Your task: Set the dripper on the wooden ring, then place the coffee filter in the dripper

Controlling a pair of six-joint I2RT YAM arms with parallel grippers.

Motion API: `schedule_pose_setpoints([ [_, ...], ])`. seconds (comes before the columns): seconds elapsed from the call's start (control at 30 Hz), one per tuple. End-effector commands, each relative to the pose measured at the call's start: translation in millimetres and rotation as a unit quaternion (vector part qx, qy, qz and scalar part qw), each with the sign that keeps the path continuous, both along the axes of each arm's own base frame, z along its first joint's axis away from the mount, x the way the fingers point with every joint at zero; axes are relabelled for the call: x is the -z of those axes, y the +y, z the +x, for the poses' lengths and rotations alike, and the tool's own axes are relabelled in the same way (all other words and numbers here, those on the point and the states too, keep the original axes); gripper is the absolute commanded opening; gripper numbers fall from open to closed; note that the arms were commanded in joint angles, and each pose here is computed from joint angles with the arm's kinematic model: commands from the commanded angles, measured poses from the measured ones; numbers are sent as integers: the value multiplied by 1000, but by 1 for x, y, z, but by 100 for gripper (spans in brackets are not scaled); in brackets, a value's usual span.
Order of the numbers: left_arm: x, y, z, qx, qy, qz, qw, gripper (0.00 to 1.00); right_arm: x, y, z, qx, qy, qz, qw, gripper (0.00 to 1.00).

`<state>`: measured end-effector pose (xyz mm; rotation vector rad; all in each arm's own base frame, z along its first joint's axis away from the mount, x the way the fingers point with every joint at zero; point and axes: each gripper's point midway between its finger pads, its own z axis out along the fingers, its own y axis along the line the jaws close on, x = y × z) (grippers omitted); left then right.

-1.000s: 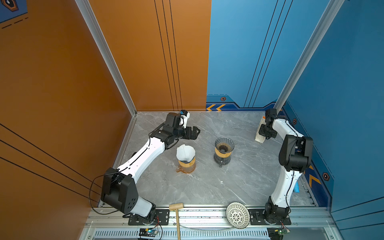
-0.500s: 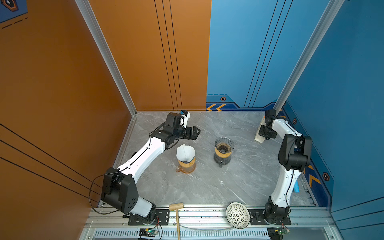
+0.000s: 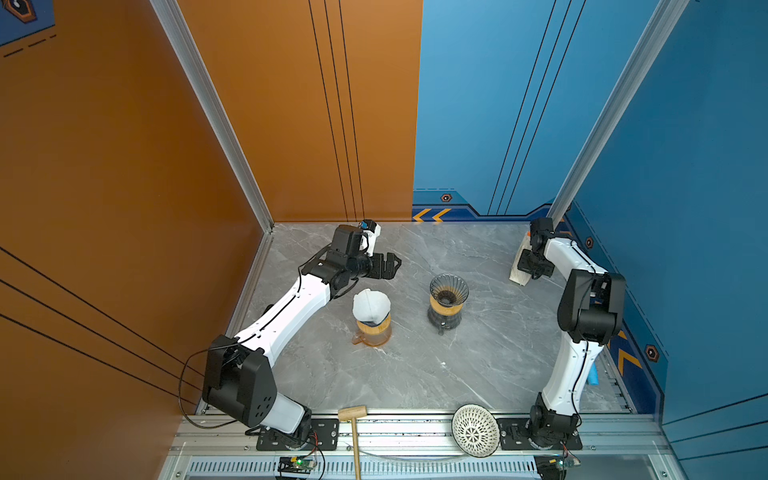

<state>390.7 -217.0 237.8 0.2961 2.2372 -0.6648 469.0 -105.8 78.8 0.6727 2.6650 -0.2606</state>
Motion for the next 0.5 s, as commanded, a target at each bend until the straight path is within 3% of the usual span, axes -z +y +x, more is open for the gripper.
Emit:
schedule_pose_setpoints([
  [0.0, -7, -7, -3, 12, 2, -8, 1000, 98, -13, 7, -13, -8, 5, 6, 1000, 0],
  [0.47, -7, -7, -4, 14, 2, -7, 1000, 98, -5, 10, -17, -8, 16, 13, 1000, 0],
])
